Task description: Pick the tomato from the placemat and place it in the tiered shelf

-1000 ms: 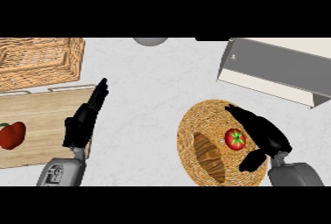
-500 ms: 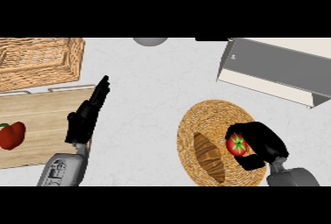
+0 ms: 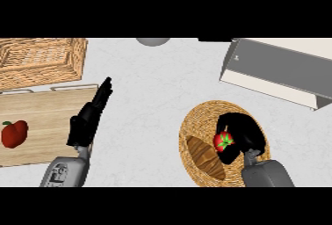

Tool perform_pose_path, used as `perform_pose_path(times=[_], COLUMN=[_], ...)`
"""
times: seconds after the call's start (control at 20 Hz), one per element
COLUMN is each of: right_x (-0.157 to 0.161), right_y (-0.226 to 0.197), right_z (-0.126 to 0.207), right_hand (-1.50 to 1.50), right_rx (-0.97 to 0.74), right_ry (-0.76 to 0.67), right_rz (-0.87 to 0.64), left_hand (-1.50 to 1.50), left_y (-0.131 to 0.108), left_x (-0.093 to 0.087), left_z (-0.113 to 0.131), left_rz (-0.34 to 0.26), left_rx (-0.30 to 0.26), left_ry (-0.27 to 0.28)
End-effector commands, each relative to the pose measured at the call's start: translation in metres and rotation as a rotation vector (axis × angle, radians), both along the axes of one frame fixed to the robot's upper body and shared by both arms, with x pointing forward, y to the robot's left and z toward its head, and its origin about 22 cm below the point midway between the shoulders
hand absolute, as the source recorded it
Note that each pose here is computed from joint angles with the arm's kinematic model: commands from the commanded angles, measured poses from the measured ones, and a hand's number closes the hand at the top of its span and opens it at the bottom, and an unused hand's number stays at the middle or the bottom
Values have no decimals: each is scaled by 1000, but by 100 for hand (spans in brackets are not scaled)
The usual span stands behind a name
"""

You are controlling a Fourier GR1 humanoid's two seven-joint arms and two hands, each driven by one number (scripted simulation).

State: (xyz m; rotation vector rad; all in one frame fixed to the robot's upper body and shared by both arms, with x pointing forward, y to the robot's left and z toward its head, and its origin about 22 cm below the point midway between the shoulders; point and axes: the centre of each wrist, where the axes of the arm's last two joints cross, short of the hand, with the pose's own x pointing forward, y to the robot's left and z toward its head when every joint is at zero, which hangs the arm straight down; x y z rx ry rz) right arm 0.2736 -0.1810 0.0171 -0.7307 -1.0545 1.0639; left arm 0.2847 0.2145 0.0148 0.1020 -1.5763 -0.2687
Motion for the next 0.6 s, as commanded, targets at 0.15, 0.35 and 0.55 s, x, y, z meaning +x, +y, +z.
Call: perform_pose_path(times=[0.15,0.35,0.55], right_x=[12,11,7], right_y=[75,109,133], right_z=[24,50,82], right_hand=[150,150,150], right_rx=[58,233,383], right_ry=[-54,-211,-397], right_rz=[-366,-410,-432], left_hand=[0,0,0], left_y=[3,1,-2], left_x=[1,-6,-1], left_z=[0,1,-4], left_rz=[-26,-33,-17], left_rx=[14,-1,-2], left_ry=[-11,-3,-6])
